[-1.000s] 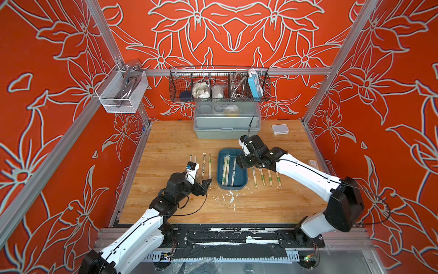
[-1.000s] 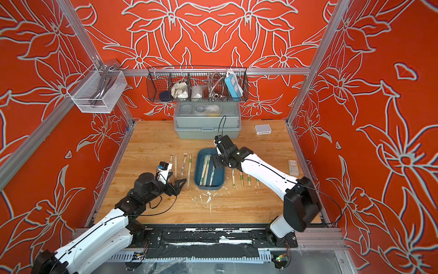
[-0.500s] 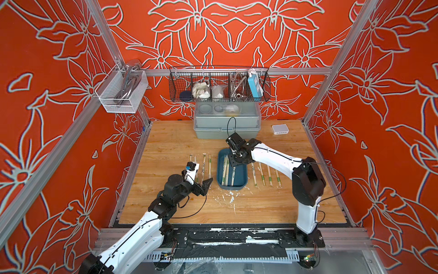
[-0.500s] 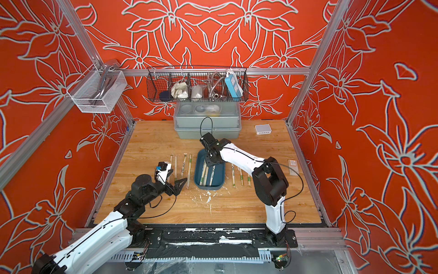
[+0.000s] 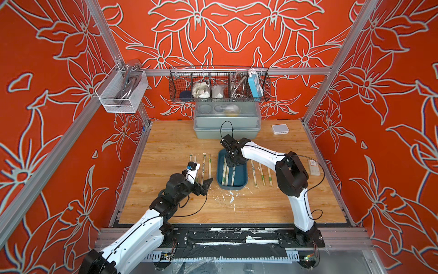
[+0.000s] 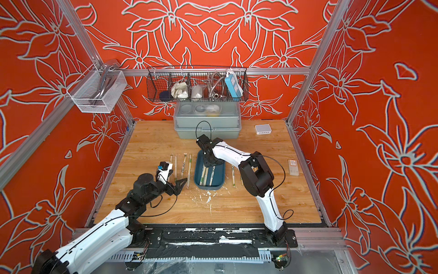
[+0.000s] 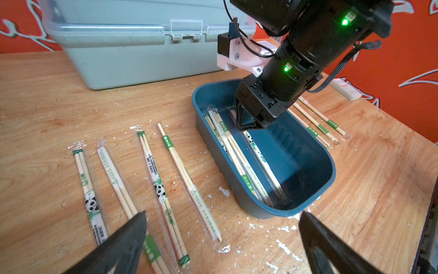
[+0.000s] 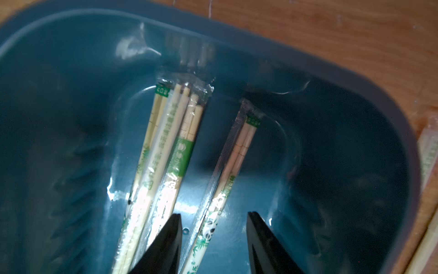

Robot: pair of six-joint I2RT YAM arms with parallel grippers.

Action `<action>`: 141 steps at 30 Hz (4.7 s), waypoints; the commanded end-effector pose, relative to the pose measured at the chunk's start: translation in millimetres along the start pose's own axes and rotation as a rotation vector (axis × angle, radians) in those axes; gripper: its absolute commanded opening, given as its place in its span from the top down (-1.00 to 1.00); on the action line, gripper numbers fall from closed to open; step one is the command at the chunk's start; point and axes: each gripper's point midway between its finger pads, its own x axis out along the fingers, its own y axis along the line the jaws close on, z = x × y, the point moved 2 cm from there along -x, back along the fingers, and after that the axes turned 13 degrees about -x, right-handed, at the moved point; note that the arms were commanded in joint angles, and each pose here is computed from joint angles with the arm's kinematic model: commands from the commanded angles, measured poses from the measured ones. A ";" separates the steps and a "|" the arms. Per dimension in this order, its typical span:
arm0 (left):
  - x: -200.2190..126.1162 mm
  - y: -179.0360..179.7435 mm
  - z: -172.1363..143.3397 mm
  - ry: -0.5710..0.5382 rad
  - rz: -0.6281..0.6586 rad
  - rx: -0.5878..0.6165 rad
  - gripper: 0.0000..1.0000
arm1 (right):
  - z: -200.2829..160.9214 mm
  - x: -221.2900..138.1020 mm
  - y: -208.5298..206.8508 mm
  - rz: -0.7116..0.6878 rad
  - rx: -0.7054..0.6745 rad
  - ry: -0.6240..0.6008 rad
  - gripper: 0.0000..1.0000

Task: Take the paired disposable chopsticks out of the storage box
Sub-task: Pick up the paired disposable chopsticks from the storage box, then place the paired disposable chopsticks at the center of the board.

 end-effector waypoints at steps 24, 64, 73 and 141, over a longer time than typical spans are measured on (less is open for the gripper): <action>6.1 -2.9 7.8 0.018 0.004 0.013 -1.00 | -6.9 44.2 1.1 -0.048 0.080 0.050 0.34; 10.1 4.7 10.2 0.016 0.054 -0.018 -1.00 | 15.6 -11.8 -7.3 -0.019 0.107 -0.097 0.84; 14.4 2.7 7.1 0.042 0.039 -0.018 -0.99 | 20.1 -30.1 -11.8 -0.012 0.109 -0.135 0.83; 21.7 1.7 3.0 0.048 0.016 -0.038 -1.00 | -116.6 21.2 -273.6 -0.019 0.192 0.033 0.66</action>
